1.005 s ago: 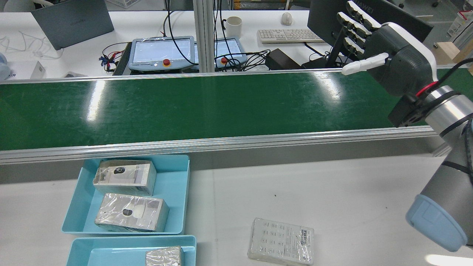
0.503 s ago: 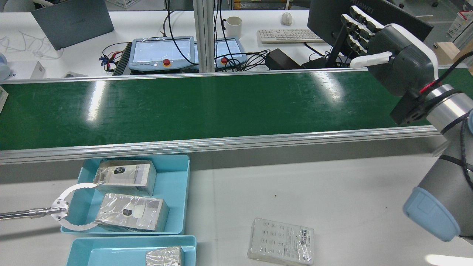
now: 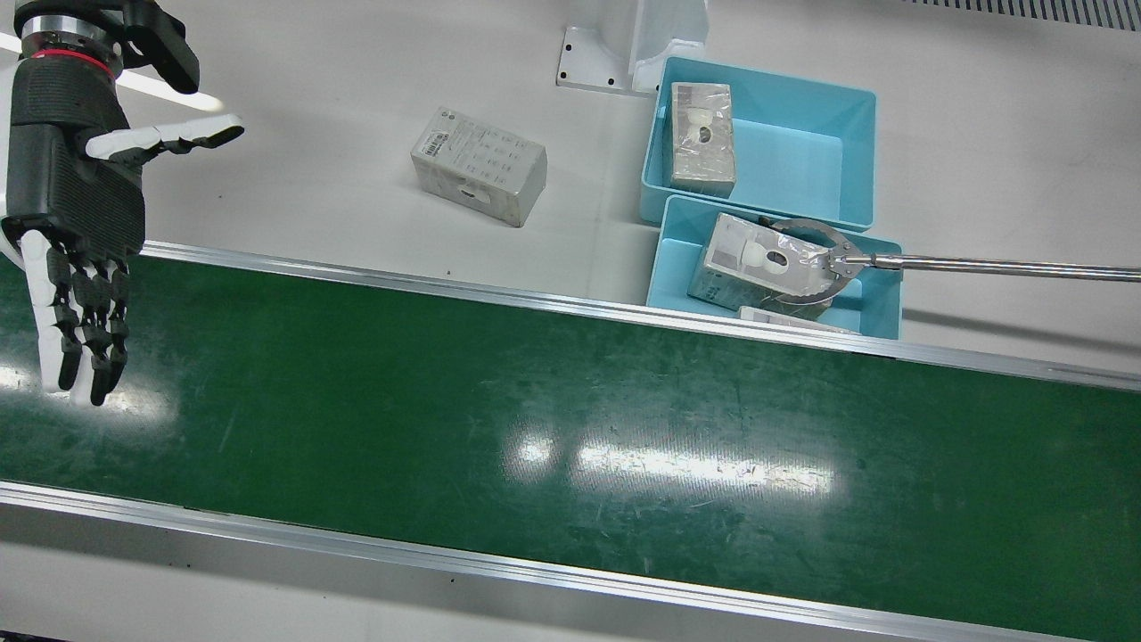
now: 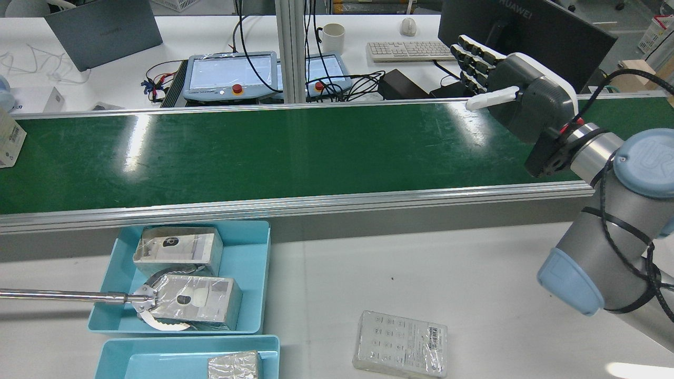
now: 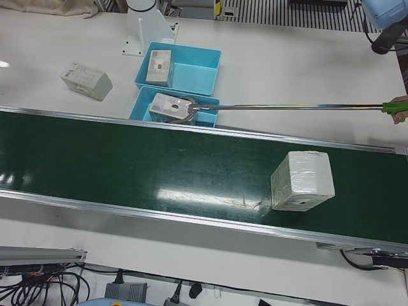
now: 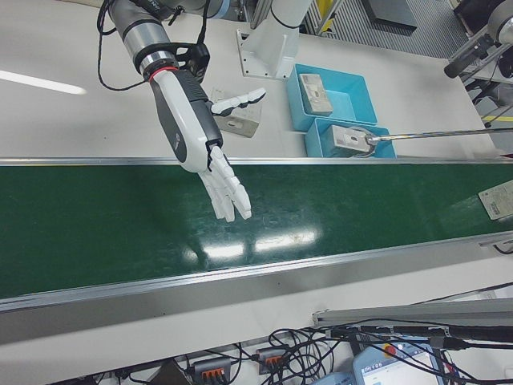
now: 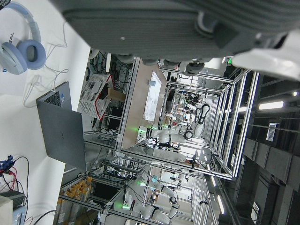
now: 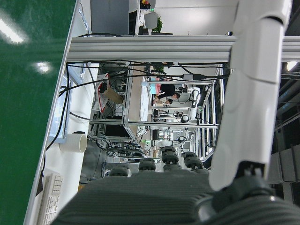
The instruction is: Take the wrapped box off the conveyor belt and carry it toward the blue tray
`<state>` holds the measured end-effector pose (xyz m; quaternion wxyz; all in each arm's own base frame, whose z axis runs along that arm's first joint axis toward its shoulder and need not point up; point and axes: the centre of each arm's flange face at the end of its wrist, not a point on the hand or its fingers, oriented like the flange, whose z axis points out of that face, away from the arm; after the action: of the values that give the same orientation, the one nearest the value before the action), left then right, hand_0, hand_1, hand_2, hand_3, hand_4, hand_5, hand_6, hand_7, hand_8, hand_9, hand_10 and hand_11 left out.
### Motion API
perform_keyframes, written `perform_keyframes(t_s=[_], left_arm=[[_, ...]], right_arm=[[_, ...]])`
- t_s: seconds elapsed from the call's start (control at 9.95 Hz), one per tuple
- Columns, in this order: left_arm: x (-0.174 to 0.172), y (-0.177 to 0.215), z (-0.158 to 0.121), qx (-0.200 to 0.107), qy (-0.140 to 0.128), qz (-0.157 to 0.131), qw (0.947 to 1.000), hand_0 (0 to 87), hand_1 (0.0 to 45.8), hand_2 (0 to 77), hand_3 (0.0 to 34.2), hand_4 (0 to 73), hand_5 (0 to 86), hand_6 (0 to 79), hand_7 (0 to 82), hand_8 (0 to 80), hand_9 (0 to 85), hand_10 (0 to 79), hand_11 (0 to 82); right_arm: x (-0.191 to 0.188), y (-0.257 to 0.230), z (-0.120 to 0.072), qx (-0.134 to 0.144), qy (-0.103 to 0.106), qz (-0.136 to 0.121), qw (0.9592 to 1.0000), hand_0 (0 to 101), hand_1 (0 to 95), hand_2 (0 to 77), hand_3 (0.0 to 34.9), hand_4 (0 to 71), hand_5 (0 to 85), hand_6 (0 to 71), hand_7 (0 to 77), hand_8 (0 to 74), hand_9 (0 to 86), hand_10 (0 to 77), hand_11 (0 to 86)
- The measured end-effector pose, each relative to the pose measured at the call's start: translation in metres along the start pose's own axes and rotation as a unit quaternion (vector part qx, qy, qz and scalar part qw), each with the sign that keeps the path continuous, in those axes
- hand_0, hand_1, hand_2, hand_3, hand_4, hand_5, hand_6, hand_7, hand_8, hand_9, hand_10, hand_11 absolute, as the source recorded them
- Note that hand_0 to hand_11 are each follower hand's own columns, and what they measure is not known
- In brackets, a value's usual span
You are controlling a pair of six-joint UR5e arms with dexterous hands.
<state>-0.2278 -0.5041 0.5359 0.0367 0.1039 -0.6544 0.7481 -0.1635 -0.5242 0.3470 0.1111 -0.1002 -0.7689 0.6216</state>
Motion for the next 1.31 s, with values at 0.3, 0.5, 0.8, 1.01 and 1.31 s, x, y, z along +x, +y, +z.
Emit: perform_keyframes(t_s=[0.3, 0.5, 0.8, 1.01, 1.31], left_arm=[[0.0, 0.0, 0.0, 0.0, 0.0, 0.0, 1.0, 0.0, 0.0, 1.1, 0.0, 0.0, 1.1, 0.0, 0.0, 0.0, 0.0, 0.0, 0.0], [0.0, 0.0, 0.0, 0.0, 0.0, 0.0, 1.0, 0.0, 0.0, 0.5, 0.0, 0.0, 1.1, 0.0, 0.0, 0.0, 0.0, 0.0, 0.0], [0.0, 0.0, 0.0, 0.0, 0.0, 0.0, 1.0, 0.0, 0.0, 0.5, 0.0, 0.0, 1.1, 0.0, 0.0, 0.0, 0.0, 0.0, 0.0], [0.0, 0.0, 0.0, 0.0, 0.0, 0.0, 1.0, 0.0, 0.0, 0.5, 0.0, 0.0, 1.1, 0.0, 0.0, 0.0, 0.0, 0.0, 0.0], [0.0, 0.0, 0.0, 0.0, 0.0, 0.0, 1.0, 0.0, 0.0, 1.1, 0.0, 0.0, 1.1, 0.0, 0.0, 0.0, 0.0, 0.5, 0.0]], right_arm=[[-0.007, 0.004, 0.006, -0.015, 0.002, 0.005, 0.9999, 47, 11.5, 2.2, 6.1, 0.0, 1.1, 0.0, 0.5, 3.3, 1.1, 0.5, 1.1], [-0.005, 0.008, 0.009, -0.02, 0.003, 0.007, 0.9998, 46, 10.4, 1.6, 0.2, 3.3, 0.5, 0.0, 0.5, 2.2, 1.1, 0.5, 1.1], [-0.002, 0.021, 0.016, -0.034, 0.005, 0.011, 0.9994, 46, 10.4, 7.6, 0.2, 2.7, 0.5, 0.0, 0.5, 2.2, 1.1, 0.5, 1.1], [0.0, 0.024, 0.017, -0.037, 0.008, 0.012, 0.9992, 46, 10.4, 6.0, 0.2, 2.7, 0.5, 0.0, 0.5, 2.2, 1.1, 0.5, 1.1], [0.003, 0.026, 0.017, -0.038, 0.011, 0.013, 0.9991, 46, 11.5, 7.1, 0.2, 2.7, 0.5, 0.0, 0.5, 2.2, 1.1, 0.0, 1.1]])
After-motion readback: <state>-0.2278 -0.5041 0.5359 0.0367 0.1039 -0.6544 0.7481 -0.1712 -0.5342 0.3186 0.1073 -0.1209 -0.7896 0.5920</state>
